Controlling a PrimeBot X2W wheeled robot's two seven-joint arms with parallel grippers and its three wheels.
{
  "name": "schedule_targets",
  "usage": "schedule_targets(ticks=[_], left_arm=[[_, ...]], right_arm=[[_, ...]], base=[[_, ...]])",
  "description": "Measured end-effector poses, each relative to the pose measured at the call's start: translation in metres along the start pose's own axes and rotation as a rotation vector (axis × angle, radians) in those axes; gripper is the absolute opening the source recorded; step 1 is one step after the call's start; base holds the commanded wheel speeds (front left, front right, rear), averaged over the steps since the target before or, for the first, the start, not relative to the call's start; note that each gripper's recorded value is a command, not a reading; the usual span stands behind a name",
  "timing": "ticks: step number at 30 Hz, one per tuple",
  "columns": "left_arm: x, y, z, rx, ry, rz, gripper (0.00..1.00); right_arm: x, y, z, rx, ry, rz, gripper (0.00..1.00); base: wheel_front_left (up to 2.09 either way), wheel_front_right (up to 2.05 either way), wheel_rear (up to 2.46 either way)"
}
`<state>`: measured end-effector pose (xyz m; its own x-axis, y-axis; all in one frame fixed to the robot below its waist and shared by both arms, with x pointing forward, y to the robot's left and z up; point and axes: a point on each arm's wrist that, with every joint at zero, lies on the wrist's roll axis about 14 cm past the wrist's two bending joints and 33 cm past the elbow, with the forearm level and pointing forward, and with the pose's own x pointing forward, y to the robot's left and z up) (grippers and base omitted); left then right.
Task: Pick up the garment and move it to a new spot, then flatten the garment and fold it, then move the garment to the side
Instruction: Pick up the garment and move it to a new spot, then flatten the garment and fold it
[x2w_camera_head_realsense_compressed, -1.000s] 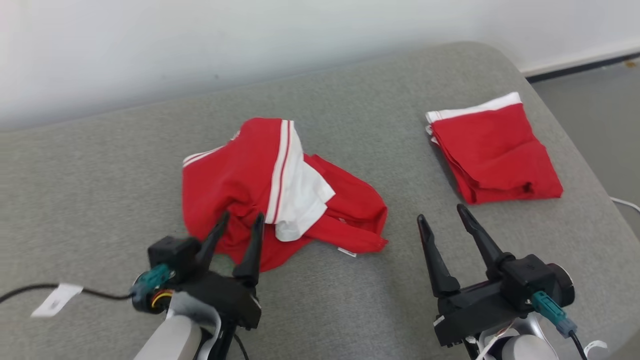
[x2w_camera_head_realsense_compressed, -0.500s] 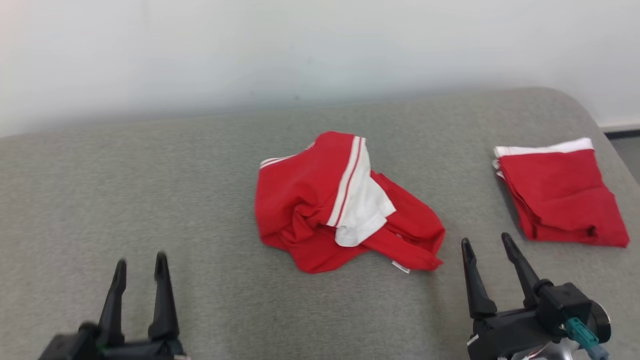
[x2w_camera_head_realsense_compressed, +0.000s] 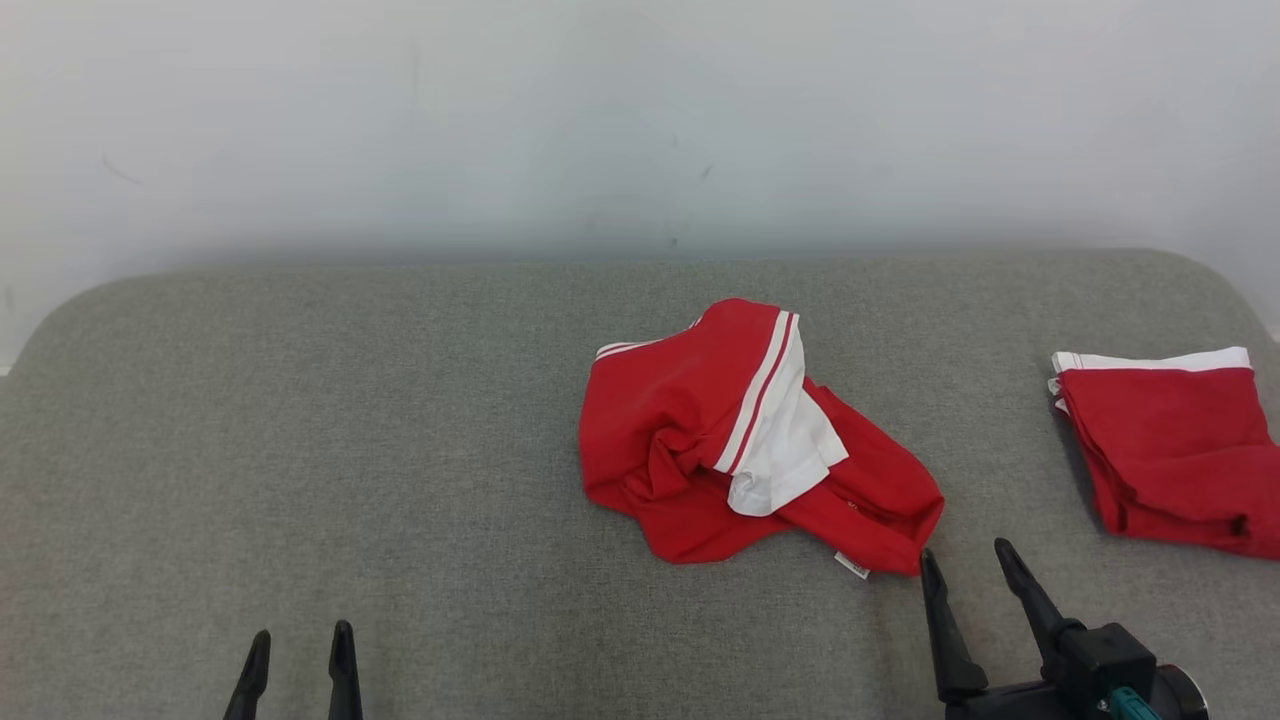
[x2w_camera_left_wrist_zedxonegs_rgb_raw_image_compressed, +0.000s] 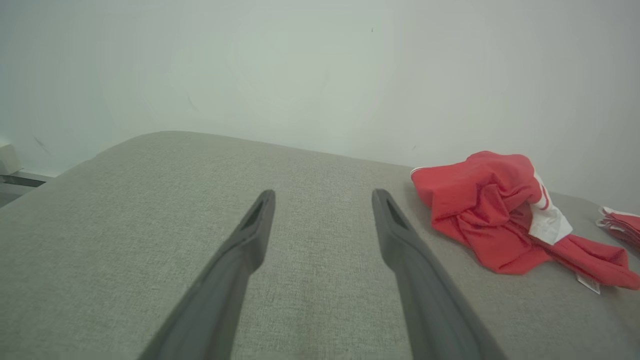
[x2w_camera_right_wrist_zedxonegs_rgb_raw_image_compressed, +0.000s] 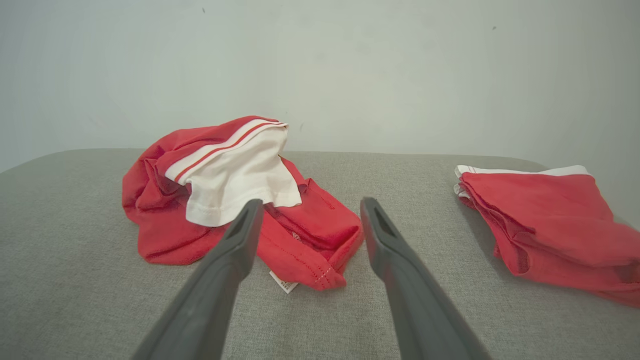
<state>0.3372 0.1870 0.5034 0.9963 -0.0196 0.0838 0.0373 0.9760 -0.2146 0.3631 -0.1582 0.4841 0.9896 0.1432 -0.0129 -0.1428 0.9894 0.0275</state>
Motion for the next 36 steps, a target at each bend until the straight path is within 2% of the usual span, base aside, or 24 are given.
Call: schedule_targets(ticks=[4,36], left_arm=[[0.000,-0.003,-0.003,0.009,0.010,-0.010,1.00],[0.017,-0.010,-0.003,-0.023,0.006,-0.044,1.00]], right_arm=[[-0.003,-0.001,-0.009,0.003,0.022,-0.005,1.00],[-0.001,-0.004,-0.005,0.010,0.016,-0.022,1.00]], base=[[0.00,0.00,0.00],[0.00,0.00,0.00]])
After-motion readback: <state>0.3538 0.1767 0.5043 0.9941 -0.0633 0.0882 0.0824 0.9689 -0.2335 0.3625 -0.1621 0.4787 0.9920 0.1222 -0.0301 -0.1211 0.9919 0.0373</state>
